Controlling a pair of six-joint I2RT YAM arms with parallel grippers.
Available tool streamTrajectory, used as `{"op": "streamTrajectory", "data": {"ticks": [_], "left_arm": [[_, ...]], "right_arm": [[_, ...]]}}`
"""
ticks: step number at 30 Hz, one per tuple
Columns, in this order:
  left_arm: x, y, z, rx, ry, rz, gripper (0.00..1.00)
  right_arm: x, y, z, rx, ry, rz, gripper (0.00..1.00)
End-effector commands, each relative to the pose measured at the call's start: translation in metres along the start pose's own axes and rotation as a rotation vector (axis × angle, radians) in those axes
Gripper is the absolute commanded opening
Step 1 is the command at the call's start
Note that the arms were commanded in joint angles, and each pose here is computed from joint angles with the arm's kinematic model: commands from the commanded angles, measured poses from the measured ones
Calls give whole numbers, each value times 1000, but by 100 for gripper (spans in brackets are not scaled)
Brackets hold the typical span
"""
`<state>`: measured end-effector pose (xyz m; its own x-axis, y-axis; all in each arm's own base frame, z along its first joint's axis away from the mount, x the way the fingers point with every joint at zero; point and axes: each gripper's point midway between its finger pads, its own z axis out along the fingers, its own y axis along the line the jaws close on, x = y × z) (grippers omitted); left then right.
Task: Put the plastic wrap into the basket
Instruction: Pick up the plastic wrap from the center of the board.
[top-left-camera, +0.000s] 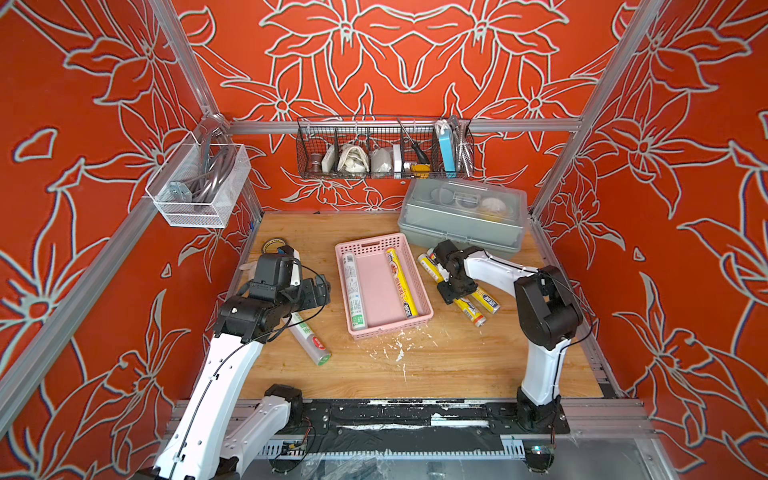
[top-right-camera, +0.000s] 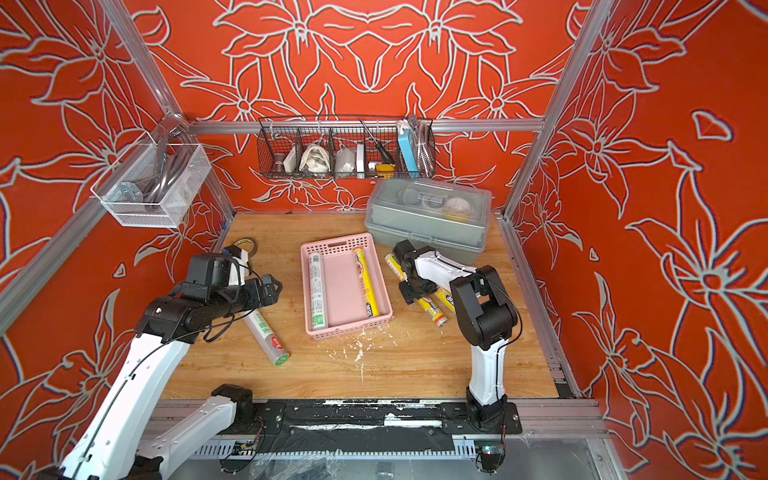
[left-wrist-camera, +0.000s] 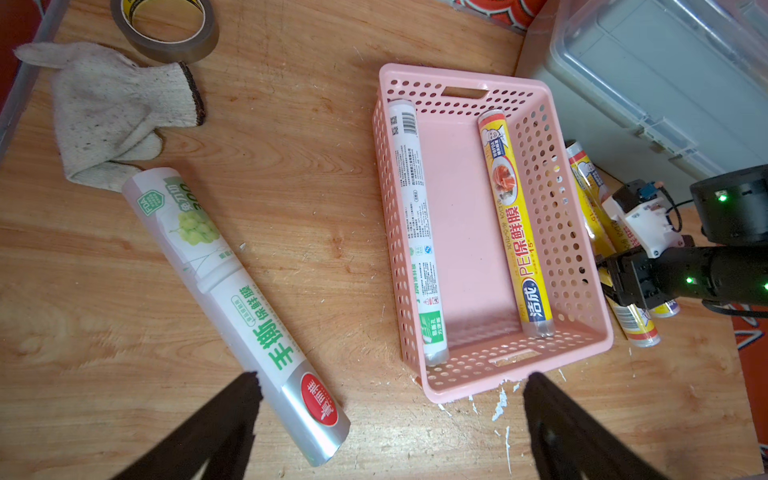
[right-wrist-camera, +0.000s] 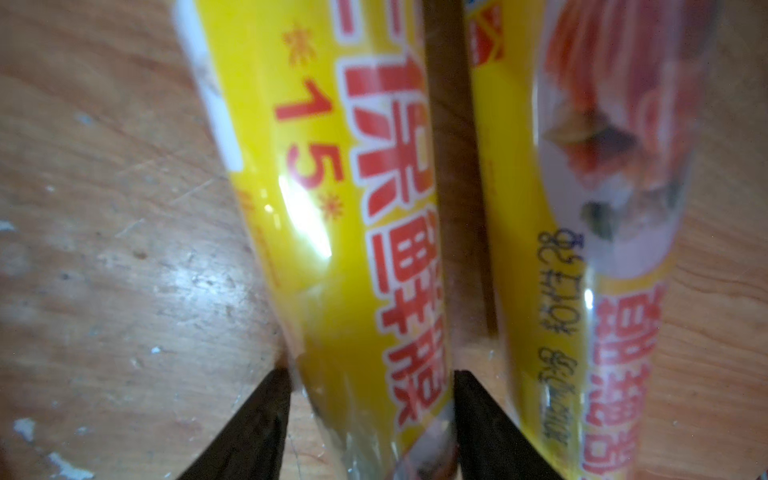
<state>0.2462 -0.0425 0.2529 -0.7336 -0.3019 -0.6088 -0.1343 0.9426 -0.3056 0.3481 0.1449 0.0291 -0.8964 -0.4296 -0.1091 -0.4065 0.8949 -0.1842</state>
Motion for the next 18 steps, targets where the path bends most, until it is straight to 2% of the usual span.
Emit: {"op": "streamTrajectory", "data": {"ticks": [1,5,10,18], "left_arm": [[-2,2,-4,-9,-15,-3,98],[-1,4,-5,-15,-18,0,98],[2,4,-6,-14,-10,-2,98],[2,7,-12,-23,-23,7,98]], "right_arm": [[-5,2,2,-16,5,3,62],[-7,3,4,-18,14,16,59],[-10,6,5,-33,27,25,49],[-7,4,-5,-32,39,30,39]]}}
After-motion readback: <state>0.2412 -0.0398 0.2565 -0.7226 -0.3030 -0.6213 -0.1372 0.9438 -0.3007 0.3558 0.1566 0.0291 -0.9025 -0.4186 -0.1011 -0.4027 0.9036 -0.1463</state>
